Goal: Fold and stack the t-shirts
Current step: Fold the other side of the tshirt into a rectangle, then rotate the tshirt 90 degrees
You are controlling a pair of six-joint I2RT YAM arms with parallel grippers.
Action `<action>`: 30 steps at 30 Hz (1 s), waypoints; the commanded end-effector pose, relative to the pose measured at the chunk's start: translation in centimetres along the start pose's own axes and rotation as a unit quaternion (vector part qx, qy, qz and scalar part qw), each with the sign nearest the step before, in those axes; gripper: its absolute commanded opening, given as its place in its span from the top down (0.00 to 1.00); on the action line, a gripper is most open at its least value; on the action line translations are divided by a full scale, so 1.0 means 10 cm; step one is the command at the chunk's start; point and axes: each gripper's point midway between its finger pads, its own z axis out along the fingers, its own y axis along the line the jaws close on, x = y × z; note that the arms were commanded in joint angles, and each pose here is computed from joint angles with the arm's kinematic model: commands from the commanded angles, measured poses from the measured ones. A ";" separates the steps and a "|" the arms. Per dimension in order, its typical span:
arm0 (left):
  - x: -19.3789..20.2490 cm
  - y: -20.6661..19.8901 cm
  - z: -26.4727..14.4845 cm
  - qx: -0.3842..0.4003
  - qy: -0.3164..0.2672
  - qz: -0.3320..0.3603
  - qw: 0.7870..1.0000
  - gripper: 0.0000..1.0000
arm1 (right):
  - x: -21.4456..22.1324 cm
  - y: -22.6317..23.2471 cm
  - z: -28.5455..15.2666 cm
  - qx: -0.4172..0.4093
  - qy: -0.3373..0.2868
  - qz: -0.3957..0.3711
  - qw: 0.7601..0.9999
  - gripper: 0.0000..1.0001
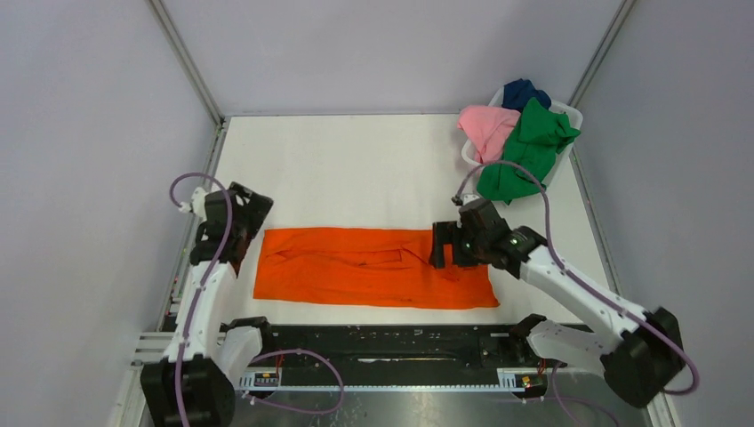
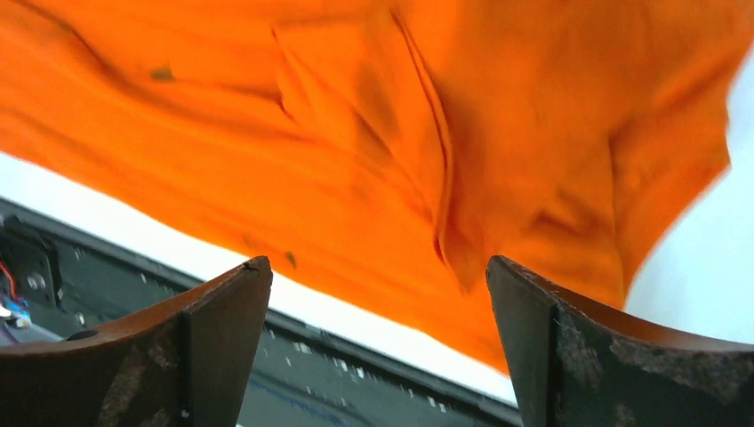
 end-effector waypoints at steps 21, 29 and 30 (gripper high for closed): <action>0.96 0.21 0.73 -0.055 0.199 0.092 0.974 0.01 | -0.32 0.02 1.07 0.027 0.037 -0.079 0.996 0.01; 0.97 0.22 0.75 -0.060 0.203 0.095 0.973 0.01 | -0.08 0.26 1.06 -0.016 0.062 -0.120 0.991 0.00; 0.97 0.22 0.75 -0.060 0.203 0.095 0.973 0.01 | -0.03 0.32 1.01 -0.023 0.064 -0.132 0.989 0.01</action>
